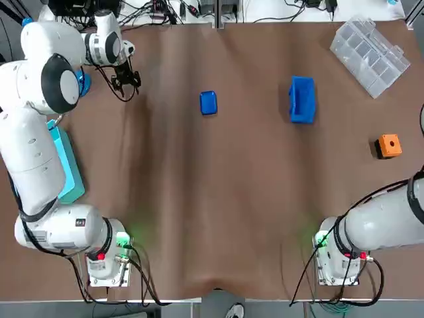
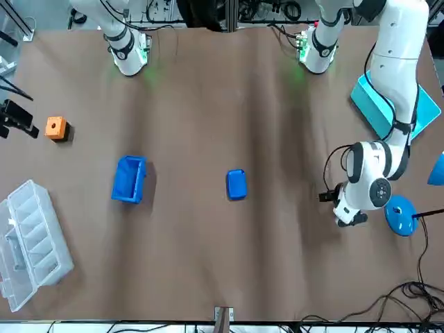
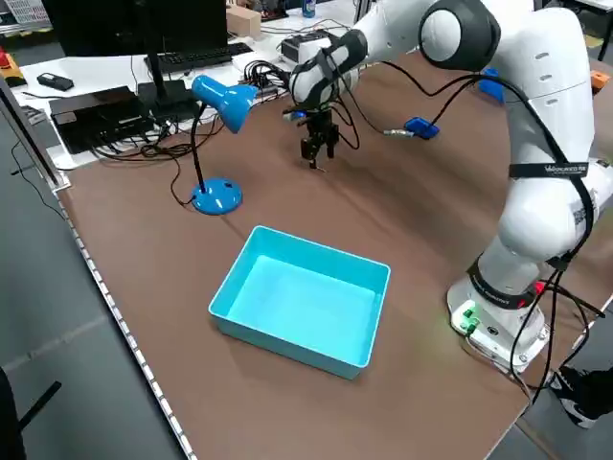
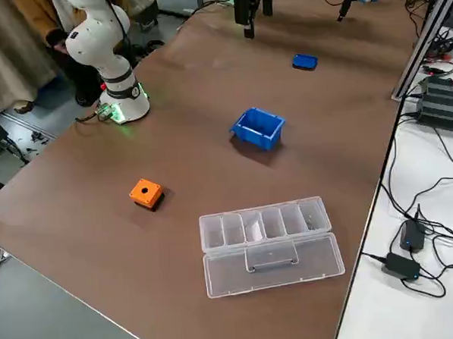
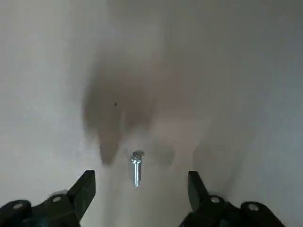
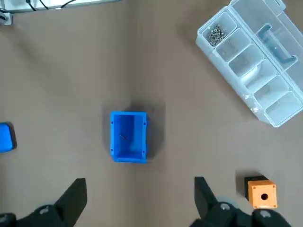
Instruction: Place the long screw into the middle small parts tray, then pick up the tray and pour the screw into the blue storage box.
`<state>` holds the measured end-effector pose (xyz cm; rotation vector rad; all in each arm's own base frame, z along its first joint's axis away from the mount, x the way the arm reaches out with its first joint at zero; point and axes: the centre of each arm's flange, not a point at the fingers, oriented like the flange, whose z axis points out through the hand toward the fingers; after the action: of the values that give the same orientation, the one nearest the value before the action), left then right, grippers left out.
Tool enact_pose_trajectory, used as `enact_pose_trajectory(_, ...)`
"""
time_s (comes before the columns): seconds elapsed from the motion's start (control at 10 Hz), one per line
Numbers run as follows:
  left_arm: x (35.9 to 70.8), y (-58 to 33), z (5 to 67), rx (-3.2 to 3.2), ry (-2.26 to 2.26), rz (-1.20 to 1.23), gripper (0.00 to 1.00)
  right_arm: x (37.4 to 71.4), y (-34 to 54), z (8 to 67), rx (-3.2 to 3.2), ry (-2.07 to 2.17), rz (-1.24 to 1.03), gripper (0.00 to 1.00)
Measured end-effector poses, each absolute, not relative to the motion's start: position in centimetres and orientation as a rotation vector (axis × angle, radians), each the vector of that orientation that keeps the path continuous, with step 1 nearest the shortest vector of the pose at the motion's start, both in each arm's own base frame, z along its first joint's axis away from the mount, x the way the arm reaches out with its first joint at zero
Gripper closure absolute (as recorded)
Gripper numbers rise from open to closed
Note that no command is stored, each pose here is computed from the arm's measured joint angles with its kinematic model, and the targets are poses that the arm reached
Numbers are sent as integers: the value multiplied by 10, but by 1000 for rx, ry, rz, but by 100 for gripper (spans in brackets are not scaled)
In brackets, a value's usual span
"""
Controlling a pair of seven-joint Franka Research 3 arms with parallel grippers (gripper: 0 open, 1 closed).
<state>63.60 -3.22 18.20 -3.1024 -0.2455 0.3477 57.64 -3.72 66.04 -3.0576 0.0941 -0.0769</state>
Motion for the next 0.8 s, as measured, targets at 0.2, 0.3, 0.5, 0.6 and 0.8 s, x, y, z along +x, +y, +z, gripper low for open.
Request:
enact_pose_trajectory(0.2,635,-29,181,-3101,-253,353,19,575,-38,659,-3059,71,-58,0)
enact_pose_trajectory(0.3,634,-25,180,-3100,-263,356,25,574,-39,656,-3059,32,-35,0)
enact_pose_trajectory(0.5,634,-20,179,-3099,-274,358,39,576,-38,651,-3059,0,-16,0)
enact_pose_trajectory(0.6,633,-21,179,-3099,-274,361,56,576,-35,650,-3059,-9,-13,0)
enact_pose_trajectory(0.8,631,-21,176,-3097,-273,373,66,577,-27,650,-3058,-32,-11,0)
